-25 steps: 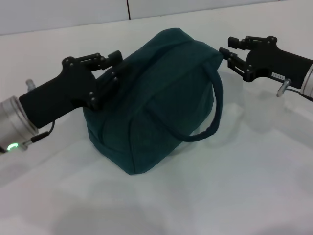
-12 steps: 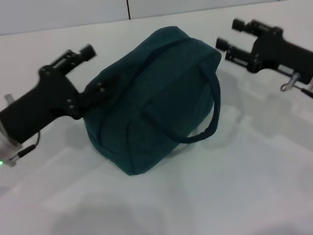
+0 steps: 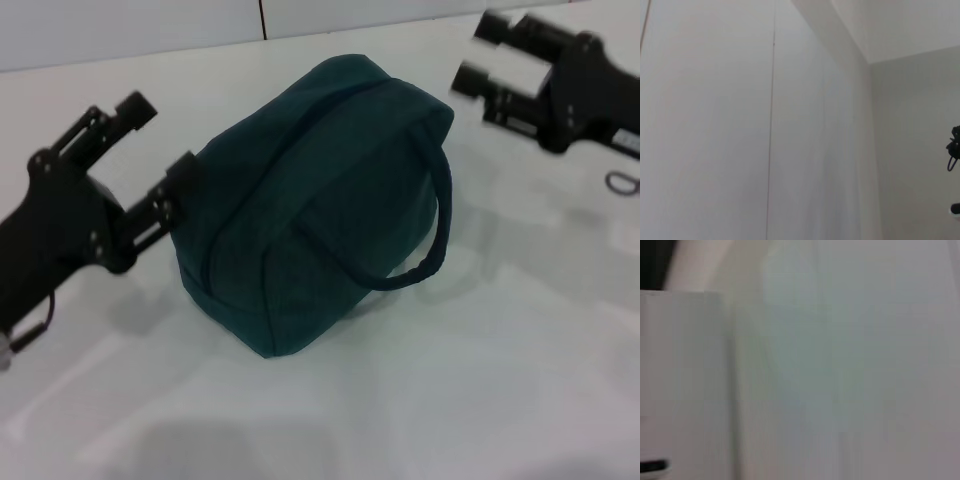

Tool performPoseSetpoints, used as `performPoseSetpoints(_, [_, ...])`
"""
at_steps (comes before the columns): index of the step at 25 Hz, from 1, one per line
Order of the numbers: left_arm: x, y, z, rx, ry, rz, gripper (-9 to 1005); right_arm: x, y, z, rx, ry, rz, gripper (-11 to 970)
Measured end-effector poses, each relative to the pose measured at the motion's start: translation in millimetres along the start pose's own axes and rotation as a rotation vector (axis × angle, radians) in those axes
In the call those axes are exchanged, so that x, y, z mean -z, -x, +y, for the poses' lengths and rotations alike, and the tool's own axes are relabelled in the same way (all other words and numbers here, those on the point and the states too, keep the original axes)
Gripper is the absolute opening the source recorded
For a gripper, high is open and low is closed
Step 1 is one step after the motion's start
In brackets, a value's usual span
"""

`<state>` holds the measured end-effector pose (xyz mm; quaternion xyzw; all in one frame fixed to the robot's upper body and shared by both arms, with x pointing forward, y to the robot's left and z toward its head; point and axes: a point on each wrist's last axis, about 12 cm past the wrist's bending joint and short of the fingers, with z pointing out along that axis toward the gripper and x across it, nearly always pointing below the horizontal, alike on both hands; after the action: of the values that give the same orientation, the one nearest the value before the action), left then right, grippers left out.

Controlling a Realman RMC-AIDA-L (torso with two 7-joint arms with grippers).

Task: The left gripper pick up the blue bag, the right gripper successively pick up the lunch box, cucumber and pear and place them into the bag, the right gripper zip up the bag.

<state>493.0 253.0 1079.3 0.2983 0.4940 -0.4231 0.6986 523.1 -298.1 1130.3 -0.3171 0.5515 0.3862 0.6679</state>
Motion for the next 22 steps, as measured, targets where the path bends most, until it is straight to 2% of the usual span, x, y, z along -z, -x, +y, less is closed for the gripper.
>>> performPoseSetpoints(5, [12,-11,-21.9,-0.067,0.062,-0.03,721,-6,-14,14.4,-0.036,0.122,0.099,636])
performPoseSetpoints(8, [18,-16,-28.7,-0.067,0.084,-0.018,718,-9,-22,21.6,-0.044,0.164,0.148,635])
performPoseSetpoints(15, [28,-21,-35.6,-0.044,0.101,0.016,712,-8,-27,26.3,-0.067,0.177,0.152,635])
performPoseSetpoints(22, [30,-22,-35.8,-0.044,0.108,0.03,708,-8,-31,27.2,-0.095,0.162,0.138,634])
